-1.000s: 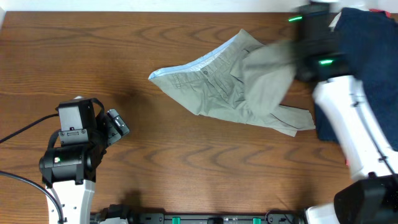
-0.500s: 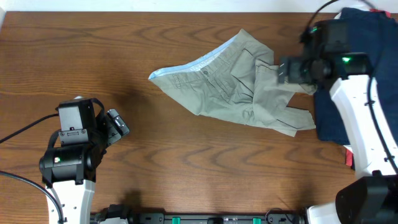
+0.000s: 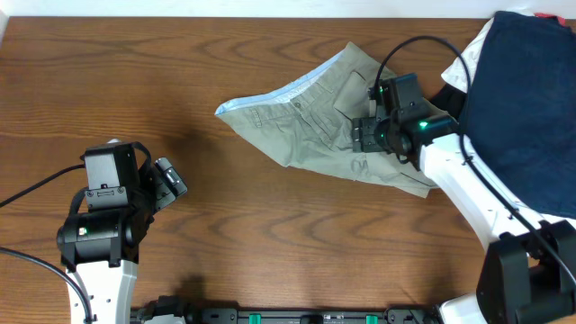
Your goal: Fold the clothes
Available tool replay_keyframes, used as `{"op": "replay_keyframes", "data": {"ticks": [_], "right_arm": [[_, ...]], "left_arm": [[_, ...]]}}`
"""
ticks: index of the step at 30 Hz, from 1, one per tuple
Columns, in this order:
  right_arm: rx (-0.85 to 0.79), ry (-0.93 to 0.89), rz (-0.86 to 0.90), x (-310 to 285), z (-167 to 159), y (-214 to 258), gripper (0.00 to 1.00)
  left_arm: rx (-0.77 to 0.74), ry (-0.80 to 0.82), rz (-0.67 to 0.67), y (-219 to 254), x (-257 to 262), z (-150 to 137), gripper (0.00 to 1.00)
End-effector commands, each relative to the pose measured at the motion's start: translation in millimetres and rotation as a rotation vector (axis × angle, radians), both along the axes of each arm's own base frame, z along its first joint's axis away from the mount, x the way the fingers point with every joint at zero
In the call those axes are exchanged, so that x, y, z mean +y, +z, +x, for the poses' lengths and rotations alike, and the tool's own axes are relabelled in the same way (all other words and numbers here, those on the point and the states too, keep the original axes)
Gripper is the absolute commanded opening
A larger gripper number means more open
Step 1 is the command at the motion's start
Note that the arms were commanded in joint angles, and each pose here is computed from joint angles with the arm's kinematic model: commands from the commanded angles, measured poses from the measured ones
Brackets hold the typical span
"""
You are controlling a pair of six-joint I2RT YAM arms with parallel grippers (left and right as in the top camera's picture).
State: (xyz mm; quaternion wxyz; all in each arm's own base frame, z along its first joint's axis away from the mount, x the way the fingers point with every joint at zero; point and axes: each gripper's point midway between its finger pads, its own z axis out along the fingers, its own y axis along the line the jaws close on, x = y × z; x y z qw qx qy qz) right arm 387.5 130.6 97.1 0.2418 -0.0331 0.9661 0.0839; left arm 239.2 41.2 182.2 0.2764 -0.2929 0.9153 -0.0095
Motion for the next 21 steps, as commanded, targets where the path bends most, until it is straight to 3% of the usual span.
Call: {"op": "replay_keyframes", "data": {"ticks": [1,2,3,7,11,16,18,21], "right_arm": [[-0.004,-0.109,-0.022,-8.7,4.7,-16.7,0.27],[-0.024,-0.132,-0.034,-12.2,9.2,-16.4,0.11],[-0.053,-0.148,-0.045,-15.5,15.2,-12.9,0.01],[-0.191,-0.111,-0.039,-11.2,48.4,27.6,0.01],[-0.371,0.001,-0.023,8.7,83.4,111.3,0.01],[-0.596,0.172,-0.080,28.4,102.3,204.3,0.01],[-0.622,0.186,-0.123,24.9,102.3,222.7,0.01],[-0.531,0.041,-0.291,-25.2,98.3,210.2,0.01]], "left_arm": [[-0.017,0.017,0.012,7.5,3.9,1.8,0.98],[-0.017,0.017,0.012,7.5,3.9,1.8,0.98],[-0.017,0.017,0.012,7.5,3.9,1.8,0.98],[-0.017,0.017,0.012,7.5,3.9,1.8,0.98],[-0.017,0.017,0.012,7.5,3.9,1.8,0.98],[-0.017,0.017,0.012,7.5,3.9,1.8,0.98],[-0.018,0.017,0.012,7.5,3.9,1.9,0.98],[-0.018,0.017,0.012,7.5,3.9,1.9,0.98]]}}
